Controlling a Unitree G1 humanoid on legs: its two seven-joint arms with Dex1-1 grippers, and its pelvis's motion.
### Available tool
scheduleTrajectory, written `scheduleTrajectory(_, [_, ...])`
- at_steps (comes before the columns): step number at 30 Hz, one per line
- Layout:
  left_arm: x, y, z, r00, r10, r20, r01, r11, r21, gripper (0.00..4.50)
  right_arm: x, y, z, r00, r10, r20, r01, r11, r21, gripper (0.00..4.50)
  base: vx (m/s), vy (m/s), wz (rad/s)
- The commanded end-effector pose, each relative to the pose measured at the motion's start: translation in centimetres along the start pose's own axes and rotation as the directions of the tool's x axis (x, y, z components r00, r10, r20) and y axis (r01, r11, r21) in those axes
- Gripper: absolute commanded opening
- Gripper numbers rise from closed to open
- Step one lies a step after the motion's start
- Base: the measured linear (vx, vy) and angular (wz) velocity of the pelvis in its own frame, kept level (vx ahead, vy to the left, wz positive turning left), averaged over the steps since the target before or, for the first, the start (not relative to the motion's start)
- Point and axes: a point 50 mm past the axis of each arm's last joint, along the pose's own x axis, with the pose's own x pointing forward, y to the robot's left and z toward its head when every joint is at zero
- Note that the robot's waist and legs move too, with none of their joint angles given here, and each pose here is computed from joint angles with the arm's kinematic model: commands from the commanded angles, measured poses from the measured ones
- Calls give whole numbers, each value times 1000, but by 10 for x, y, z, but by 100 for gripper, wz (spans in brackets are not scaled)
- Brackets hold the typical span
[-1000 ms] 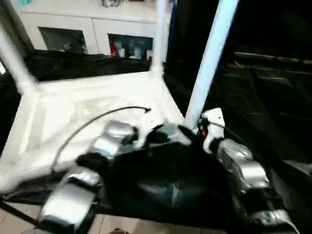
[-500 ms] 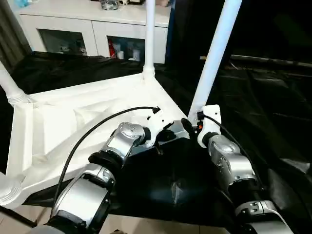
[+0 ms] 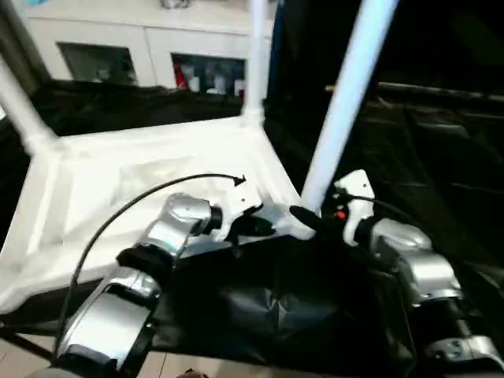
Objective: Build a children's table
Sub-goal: Rotate leg to tighten
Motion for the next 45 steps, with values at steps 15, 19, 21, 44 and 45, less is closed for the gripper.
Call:
scheduleTrajectory(15, [-9, -6, -2, 998, -65, 19, 65, 998, -8, 0, -8, 12, -4, 981, 175, -87, -180, 982, -51, 374, 0, 0, 0])
scheduleTrajectory(19, [-10, -6, -2, 998, -65, 18, 65, 998, -8, 0, -7, 12, -1, 981, 182, -64, -185, 981, -53, 374, 0, 0, 0])
scheduleTrajectory(21, [-10, -5, -2, 998, -62, 17, 62, 998, -9, 0, -7, 13, 1, 981, 188, -54, -191, 980, -56, 374, 0, 0, 0])
scheduleTrajectory(44, [-12, -4, -4, 999, -49, 9, 49, 999, -18, 0, -7, 9, -1, 983, 176, -48, -178, 983, -49, 214, 0, 0, 0])
scheduleTrajectory(45, [-12, -4, -4, 999, -48, 8, 48, 999, -18, 0, -7, 9, -1, 983, 177, -49, -180, 982, -50, 212, 0, 0, 0])
